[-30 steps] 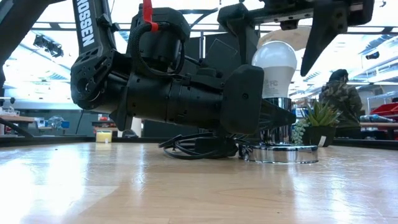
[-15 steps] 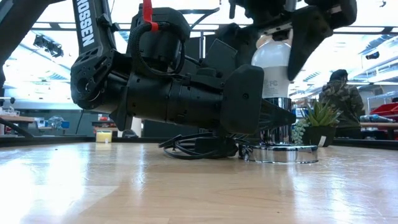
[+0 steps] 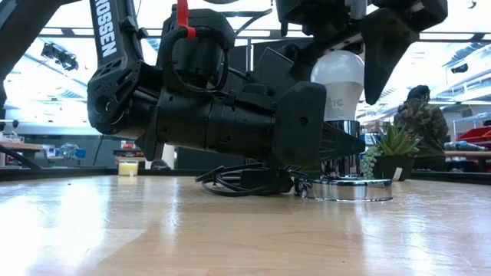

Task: Screw lightbulb
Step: Insert the light bulb into the lamp

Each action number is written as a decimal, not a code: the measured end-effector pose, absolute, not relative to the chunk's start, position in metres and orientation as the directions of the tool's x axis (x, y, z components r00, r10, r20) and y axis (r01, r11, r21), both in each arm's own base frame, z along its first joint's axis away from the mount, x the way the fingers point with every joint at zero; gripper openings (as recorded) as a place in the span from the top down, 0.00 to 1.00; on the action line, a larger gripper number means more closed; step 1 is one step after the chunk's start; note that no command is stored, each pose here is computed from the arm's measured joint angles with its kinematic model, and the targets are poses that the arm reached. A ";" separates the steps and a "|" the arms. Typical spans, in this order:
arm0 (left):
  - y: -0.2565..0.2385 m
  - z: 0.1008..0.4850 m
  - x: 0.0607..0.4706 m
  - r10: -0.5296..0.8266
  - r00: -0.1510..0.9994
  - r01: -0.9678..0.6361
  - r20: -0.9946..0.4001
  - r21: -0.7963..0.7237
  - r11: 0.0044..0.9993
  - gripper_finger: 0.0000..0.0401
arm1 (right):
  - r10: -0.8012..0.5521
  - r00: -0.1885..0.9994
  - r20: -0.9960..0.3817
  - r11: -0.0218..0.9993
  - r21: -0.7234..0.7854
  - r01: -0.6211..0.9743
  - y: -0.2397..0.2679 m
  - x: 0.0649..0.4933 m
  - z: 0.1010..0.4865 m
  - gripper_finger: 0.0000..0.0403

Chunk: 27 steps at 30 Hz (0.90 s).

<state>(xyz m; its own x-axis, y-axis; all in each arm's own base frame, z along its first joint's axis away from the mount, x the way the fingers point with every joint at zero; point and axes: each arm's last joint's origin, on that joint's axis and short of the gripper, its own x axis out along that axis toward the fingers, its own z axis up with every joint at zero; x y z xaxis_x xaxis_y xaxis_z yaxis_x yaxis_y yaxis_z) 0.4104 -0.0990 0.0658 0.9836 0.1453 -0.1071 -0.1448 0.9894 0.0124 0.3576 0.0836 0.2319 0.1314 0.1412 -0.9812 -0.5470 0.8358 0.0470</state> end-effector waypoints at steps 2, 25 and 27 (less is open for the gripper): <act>-0.099 0.066 0.410 0.145 0.984 -0.145 -0.107 0.012 0.989 0.51 | 0.141 0.127 -0.982 0.844 0.053 -0.533 0.082 0.358 0.232 0.07; -0.099 0.066 0.410 0.145 0.984 -0.145 -0.106 0.012 0.989 0.51 | 0.155 0.107 -0.982 0.905 0.097 -0.414 0.078 0.363 0.223 0.30; -0.099 0.066 0.410 0.145 0.984 -0.145 -0.106 0.012 0.989 0.51 | 0.153 0.101 -0.983 0.920 0.105 -0.379 0.078 0.362 0.223 0.34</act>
<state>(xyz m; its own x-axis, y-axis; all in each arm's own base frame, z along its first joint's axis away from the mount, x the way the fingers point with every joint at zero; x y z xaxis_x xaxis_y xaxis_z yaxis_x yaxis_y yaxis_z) 0.4104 -0.0990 0.0657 0.9837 0.1453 -0.1064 -0.1449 0.9894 0.0117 0.3621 0.0777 0.2225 0.1006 0.1535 -0.9830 -0.3787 0.9196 0.1048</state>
